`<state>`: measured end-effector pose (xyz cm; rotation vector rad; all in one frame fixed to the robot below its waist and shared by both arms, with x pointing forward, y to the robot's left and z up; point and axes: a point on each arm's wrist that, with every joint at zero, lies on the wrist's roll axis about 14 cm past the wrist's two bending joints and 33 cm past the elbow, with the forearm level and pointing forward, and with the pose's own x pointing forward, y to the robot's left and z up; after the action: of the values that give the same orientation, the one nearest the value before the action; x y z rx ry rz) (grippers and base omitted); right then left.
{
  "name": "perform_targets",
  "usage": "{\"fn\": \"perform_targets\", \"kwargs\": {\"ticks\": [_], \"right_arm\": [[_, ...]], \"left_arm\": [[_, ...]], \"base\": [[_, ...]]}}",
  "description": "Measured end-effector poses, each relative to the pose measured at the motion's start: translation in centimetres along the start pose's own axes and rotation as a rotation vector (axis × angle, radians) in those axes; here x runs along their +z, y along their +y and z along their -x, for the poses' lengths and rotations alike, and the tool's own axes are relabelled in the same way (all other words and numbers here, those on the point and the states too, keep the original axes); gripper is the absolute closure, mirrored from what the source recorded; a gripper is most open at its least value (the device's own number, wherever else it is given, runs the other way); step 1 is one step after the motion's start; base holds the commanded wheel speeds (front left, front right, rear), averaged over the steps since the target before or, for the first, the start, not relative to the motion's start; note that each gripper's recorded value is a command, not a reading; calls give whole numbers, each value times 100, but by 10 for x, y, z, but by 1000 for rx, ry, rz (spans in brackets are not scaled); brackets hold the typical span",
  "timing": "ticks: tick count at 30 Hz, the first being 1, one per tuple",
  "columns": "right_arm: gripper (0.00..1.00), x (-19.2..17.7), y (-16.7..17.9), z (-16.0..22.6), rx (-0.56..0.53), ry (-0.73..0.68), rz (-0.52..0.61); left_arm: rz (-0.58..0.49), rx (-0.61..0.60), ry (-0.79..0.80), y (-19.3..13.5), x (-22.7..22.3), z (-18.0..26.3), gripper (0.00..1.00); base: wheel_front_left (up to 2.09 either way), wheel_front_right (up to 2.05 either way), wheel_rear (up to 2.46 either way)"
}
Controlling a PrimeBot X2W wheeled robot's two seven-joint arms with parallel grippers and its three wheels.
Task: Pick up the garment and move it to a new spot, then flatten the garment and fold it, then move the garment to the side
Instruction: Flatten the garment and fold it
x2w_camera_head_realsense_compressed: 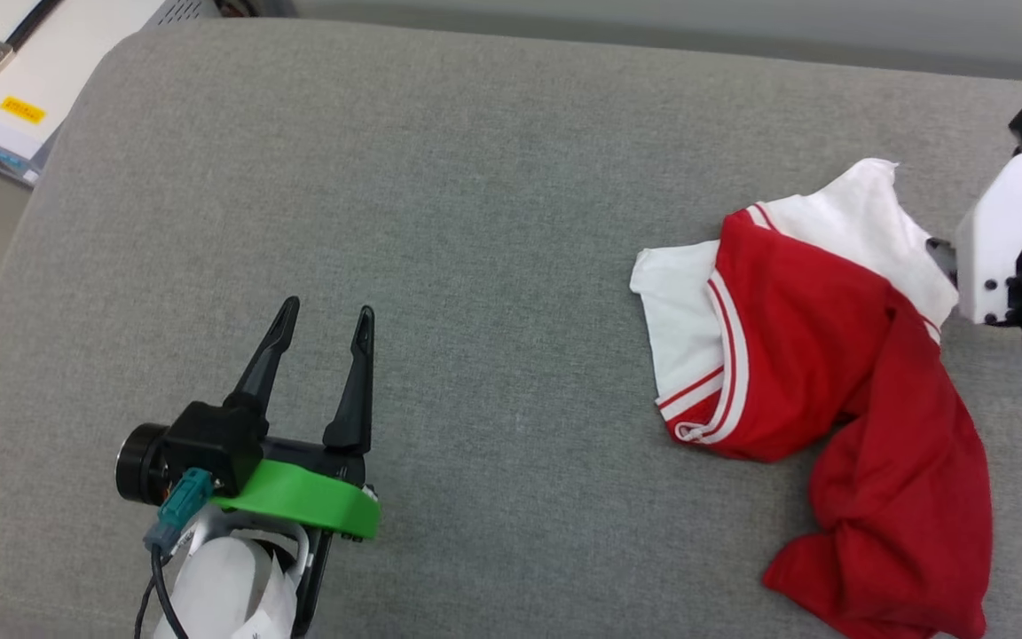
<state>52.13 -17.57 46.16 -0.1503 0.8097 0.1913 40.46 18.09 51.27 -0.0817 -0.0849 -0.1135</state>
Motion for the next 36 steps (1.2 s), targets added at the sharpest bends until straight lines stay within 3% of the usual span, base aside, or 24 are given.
{"fn": "perform_targets", "kwargs": {"ticks": [8,14,15,16,17,26,36], "right_arm": [[0,-28,4,-55,15,200,34],[0,-39,12,-77,33,252,47],[15,-41,12,-78,33,261,45],[80,-42,12,-77,32,264,45],[100,-42,12,-77,32,262,45],[100,-52,0,-55,10,190,-3],[100,-100,-88,2,-189,179,-112]], "left_arm": [[-11,75,59,24,-21,2,0],[-28,114,88,36,-28,8,0],[-31,116,88,37,-28,9,0],[-32,117,87,37,-28,9,0],[-32,116,84,37,-27,9,0],[-39,80,55,27,-17,7,0],[-17,-6,16,0,-7,-1,0]], "base": [[0,0,0],[0,0,0],[0,0,0],[0,0,0],[0,0,0],[0,0,0],[0,0,0]]}}
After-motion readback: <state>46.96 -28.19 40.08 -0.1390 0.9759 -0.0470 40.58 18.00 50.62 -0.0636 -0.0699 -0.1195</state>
